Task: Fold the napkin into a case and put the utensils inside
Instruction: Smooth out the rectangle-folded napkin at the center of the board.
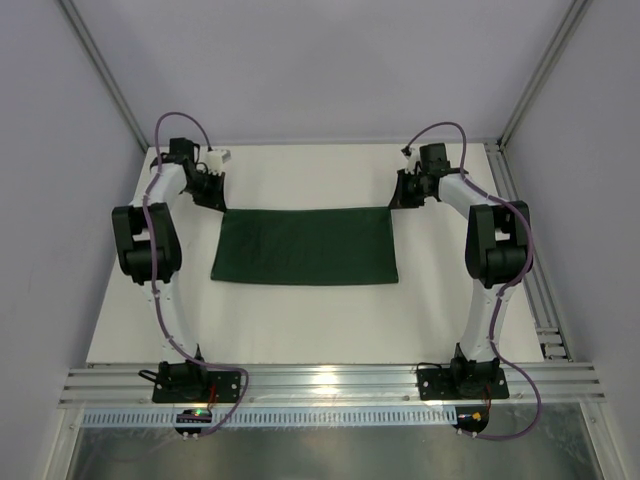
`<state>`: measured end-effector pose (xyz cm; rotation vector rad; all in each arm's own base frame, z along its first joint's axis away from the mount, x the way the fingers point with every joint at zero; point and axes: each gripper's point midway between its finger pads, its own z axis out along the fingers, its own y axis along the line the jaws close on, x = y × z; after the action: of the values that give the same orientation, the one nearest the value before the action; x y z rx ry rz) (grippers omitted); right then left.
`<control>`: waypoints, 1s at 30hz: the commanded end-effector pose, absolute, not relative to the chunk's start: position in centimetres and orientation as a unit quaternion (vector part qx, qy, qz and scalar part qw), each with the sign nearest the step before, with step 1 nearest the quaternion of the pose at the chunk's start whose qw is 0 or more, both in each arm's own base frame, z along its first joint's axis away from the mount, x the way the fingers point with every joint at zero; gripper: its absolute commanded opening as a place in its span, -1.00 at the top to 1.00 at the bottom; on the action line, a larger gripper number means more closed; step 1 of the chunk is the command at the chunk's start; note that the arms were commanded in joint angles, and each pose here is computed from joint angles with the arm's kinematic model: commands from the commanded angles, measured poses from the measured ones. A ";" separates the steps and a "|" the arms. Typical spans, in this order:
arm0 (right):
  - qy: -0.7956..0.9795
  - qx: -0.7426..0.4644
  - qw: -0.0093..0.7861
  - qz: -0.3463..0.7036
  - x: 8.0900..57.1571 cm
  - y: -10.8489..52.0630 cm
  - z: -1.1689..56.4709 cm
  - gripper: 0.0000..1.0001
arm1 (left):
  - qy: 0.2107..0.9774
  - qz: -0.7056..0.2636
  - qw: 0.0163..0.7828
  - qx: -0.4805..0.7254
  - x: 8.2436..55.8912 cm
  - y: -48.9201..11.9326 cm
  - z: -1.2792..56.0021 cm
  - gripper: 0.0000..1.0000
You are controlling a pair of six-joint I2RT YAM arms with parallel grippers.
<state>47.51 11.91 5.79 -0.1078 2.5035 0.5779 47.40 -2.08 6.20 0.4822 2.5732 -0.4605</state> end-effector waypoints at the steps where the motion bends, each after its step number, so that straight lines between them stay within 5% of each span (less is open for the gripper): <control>1: 0.928 -0.043 0.295 0.225 49.0 12.2 6.7 0.92 | 0.937 -0.158 0.256 0.176 48.6 -1.4 7.0 1.00; 6: 0.931 -0.040 0.287 0.224 49.1 12.2 6.2 0.72 | 0.938 -0.149 0.259 0.174 48.8 -1.1 7.0 0.84; 9: 0.934 -0.038 0.280 0.220 49.1 12.0 6.0 0.31 | 0.939 -0.141 0.262 0.170 48.9 -0.8 7.3 0.09; 10: 0.935 -0.037 0.279 0.217 49.1 12.0 6.0 0.13 | 0.938 -0.141 0.267 0.168 49.0 -0.8 7.7 0.04; 16: 0.941 -0.053 0.305 0.137 47.6 10.9 8.8 0.08 | 0.930 -0.147 0.288 0.176 47.0 -1.8 11.8 0.16; 20: 0.933 -0.091 0.324 0.127 42.8 14.4 10.1 0.14 | 0.937 -0.162 0.223 0.212 40.2 -4.2 9.3 0.49; 24: 0.926 -0.110 0.317 0.173 38.0 18.2 9.1 0.69 | 0.947 -0.164 0.161 0.226 34.9 -4.7 6.7 0.53; 30: 0.934 -0.089 0.261 0.227 32.4 20.6 4.7 0.93 | 0.958 -0.145 0.132 0.211 32.7 -3.8 3.7 0.53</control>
<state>33.02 20.50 5.98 -0.3566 2.5183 0.5481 32.62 -4.86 4.31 0.6294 2.7739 -0.4833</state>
